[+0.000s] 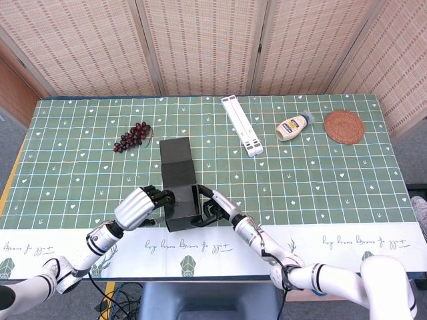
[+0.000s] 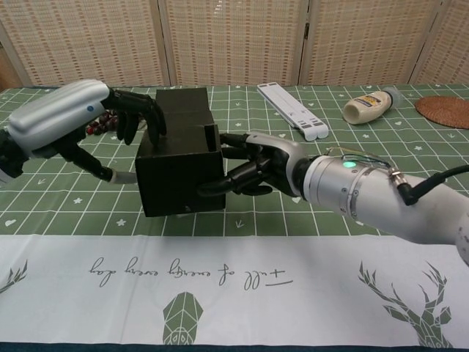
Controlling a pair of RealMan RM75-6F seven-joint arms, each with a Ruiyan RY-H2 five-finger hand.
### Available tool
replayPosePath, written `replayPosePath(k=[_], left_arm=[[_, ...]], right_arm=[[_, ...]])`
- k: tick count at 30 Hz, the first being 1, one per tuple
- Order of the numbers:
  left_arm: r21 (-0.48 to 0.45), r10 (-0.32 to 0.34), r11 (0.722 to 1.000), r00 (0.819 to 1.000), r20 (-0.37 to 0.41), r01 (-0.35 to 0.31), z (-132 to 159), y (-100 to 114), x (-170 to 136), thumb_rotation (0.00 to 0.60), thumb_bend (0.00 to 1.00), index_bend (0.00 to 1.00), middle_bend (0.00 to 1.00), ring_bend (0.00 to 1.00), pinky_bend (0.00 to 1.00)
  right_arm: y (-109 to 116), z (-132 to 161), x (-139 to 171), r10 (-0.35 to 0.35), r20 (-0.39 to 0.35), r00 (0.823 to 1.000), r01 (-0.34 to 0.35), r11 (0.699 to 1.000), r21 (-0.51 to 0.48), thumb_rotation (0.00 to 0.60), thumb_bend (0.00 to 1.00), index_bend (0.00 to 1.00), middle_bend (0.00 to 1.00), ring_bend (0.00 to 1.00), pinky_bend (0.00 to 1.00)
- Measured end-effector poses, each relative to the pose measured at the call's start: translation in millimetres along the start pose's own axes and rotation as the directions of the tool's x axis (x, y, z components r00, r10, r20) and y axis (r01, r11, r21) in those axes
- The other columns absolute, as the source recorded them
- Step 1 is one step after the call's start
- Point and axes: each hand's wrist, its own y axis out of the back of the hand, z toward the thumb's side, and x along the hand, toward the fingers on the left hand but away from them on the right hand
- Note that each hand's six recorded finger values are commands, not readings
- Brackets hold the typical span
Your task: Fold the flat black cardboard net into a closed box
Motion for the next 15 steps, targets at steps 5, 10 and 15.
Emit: replayPosePath(k=[5,10,15], left_arm=[[0.026,-0.018,0.999,1.000,-0.002,0.018,-4,-23,-5,0.600,0.09,0.48,0.40,0.57,0.55],[0.044,-0.049,0.998,0.999,0.003,0.049,-4,-44,-10,0.600,0.09,0.48,0.40,0.57,0.55],[0.041,-0.073,0.997,0.997,0.009,0.072,0,-59,-15,0.600,0.09,0.47,0.40,0.57,0.55]], right_arm=[[-3,-13,-5,-0.002,0.011,1.000,0.002,0.999,0.038,0.600,0.27,0.29,0.39,0.76,1.00],[-6,-25,-9,-0.004,0.006,1.000,0.004,0.998,0.069,0.600,0.27,0.29,0.39,0.76,1.00],[-9,-33,-8,-0.011,-0.015,1.000,0.012,0.997,0.083,0.600,0.27,0.29,0.39,0.76,1.00]])
